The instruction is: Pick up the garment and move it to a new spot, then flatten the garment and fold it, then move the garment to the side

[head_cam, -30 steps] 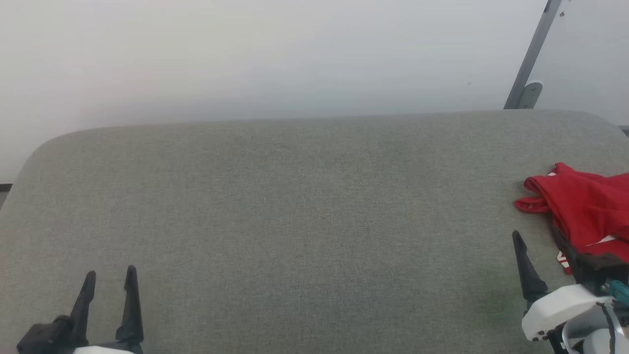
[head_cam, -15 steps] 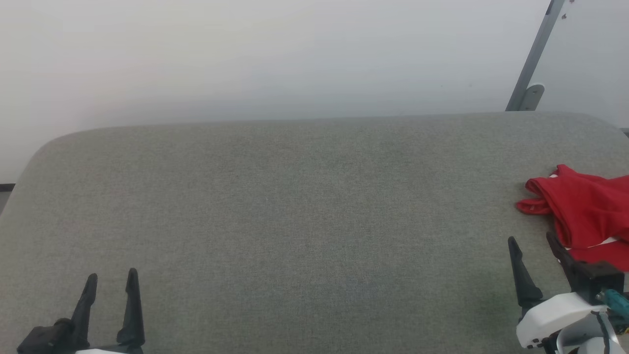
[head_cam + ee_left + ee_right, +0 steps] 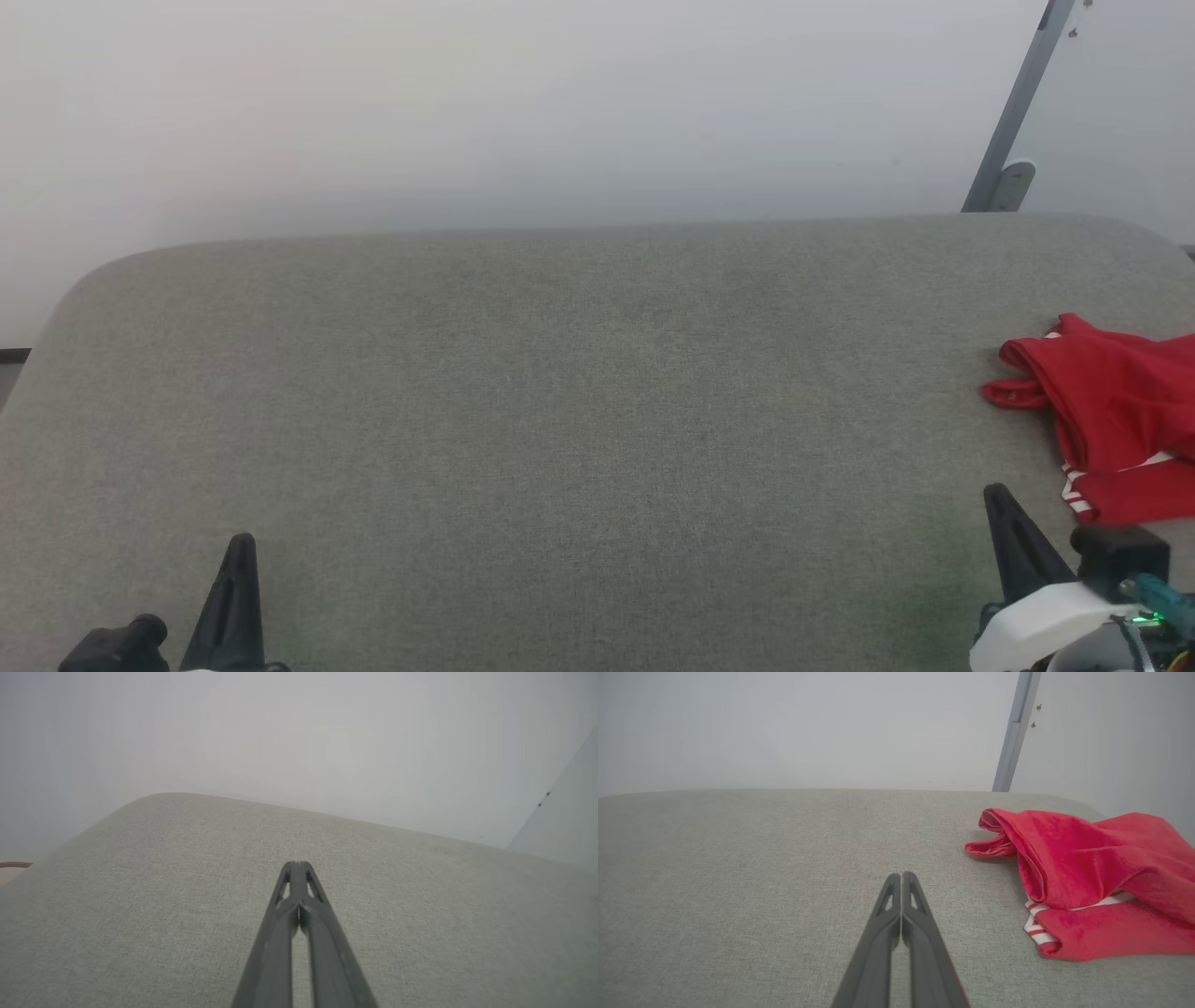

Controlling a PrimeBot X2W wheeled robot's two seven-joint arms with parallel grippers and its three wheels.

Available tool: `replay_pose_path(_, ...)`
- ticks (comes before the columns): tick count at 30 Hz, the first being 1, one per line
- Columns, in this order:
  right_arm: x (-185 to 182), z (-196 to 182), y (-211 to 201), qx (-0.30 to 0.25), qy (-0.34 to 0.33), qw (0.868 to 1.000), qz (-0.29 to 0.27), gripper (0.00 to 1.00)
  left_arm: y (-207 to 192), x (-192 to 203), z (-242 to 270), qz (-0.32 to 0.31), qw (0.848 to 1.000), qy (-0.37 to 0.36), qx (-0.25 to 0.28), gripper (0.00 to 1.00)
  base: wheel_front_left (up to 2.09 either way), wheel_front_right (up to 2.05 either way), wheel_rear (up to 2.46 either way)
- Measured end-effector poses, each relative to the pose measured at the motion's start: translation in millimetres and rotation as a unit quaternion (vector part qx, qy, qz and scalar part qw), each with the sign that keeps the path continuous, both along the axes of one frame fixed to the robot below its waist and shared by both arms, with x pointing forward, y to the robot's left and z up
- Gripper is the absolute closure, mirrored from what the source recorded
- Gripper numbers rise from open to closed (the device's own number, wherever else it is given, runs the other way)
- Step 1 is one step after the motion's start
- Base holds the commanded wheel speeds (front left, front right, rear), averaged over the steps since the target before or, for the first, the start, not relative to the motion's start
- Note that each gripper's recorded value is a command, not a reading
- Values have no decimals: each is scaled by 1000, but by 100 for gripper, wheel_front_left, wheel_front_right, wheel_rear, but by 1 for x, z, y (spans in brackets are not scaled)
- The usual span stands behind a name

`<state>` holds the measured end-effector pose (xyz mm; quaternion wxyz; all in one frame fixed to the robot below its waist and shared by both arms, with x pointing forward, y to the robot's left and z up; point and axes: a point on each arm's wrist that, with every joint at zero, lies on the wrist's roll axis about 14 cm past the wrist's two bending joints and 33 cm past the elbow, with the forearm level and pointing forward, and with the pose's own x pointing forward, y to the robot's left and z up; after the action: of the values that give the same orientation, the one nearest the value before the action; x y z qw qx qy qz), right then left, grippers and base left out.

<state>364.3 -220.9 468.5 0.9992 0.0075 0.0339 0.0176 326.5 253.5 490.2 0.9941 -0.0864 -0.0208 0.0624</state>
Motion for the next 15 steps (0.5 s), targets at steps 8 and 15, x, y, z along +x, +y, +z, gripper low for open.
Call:
replay_pose_path(8, 1, -1, -4, 79, 8, 996, -25, 100, 1, 1, -6, 11, 997, 7, -74, 100, 0, 0, 0)
replay_pose_path(15, 2, 1, -2, 148, 8, 988, -40, 100, -1, 7, -6, 15, 991, 3, -135, 100, 0, 0, 0)
